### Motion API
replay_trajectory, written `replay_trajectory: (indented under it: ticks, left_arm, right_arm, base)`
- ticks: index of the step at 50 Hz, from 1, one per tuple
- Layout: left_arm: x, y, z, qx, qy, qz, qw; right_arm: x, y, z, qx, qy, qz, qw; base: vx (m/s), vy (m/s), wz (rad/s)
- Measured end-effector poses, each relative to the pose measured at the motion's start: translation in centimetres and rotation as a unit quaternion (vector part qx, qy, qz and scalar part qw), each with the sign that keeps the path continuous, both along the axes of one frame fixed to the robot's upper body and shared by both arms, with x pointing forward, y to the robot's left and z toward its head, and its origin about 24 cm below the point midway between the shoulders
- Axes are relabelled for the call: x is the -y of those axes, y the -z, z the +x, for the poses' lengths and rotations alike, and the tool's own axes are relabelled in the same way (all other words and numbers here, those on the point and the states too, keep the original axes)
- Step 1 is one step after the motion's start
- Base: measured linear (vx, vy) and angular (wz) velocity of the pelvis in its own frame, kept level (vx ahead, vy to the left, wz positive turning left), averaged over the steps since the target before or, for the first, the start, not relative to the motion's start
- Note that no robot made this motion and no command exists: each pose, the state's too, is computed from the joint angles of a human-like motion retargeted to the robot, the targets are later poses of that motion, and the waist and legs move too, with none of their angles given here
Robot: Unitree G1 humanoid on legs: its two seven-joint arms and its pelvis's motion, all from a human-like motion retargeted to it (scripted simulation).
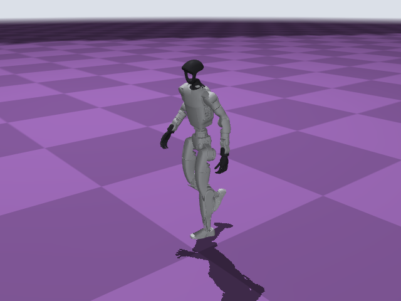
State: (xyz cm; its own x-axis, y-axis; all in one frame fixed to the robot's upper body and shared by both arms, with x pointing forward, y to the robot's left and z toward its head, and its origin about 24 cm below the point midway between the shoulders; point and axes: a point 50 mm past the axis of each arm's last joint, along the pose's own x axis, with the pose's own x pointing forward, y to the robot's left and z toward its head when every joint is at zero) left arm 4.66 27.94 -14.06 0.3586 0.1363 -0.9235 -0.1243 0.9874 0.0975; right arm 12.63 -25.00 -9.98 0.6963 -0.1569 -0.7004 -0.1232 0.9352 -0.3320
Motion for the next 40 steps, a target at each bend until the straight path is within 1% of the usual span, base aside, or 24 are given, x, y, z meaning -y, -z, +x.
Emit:
replay_trajectory:
  ticks: [4, 8, 14, 19, 23, 29, 34, 40]
  left_arm:
    - [-0.3, -1.2, 5.0, 0.052, 0.035, 0.023, 0.998]
    - [0.3, -2.8, 10.9, 0.104, 0.088, 0.053, 0.989]
    - [2.7, -5.4, 18.8, 0.153, 0.17, 0.087, 0.97]
    - [5.6, -6.9, 22.2, 0.177, 0.222, 0.073, 0.956]
    - [7.8, -7.1, 22.7, 0.196, 0.248, 0.034, 0.948]
    - [9.6, -6.4, 21.1, 0.213, 0.259, -0.034, 0.941]
    - [9.5, -5.3, 18.7, 0.203, 0.245, -0.057, 0.946]
    - [8.1, -3.8, 16.1, 0.175, 0.207, -0.04, 0.962]
  right_arm:
    - [0.4, -0.9, 0.4, 0.027, 0.017, -0.002, 1.0]
    - [0.2, -1.5, 1.2, 0.042, -0.001, 0.001, 0.999]
    - [-0.6, -1.8, 2.9, 0.036, -0.064, 0.005, 0.997]
    - [-0.9, -1.7, 4.0, 0.022, -0.102, 0.01, 0.994]
    - [-0.7, -1.6, 4.4, 0.013, -0.106, 0.014, 0.994]
    - [0.1, -1.1, 3.8, -0.001, -0.071, 0.02, 0.997]
    - [0.8, -0.6, 2.8, -0.011, -0.027, 0.019, 0.999]
    - [1.8, -0.7, 2.2, 0.008, 0.027, 0.014, 1.0]
  base:
    - [0.47, 0.16, 0.65]
    - [0.46, 0.1, 0.91]
    - [0.45, 0.03, 0.77]
    - [0.43, -0.03, 0.57]
    - [0.39, -0.07, 0.63]
    - [0.36, -0.1, 0.58]
    - [0.35, -0.14, 0.41]
    - [0.37, -0.17, 0.3]
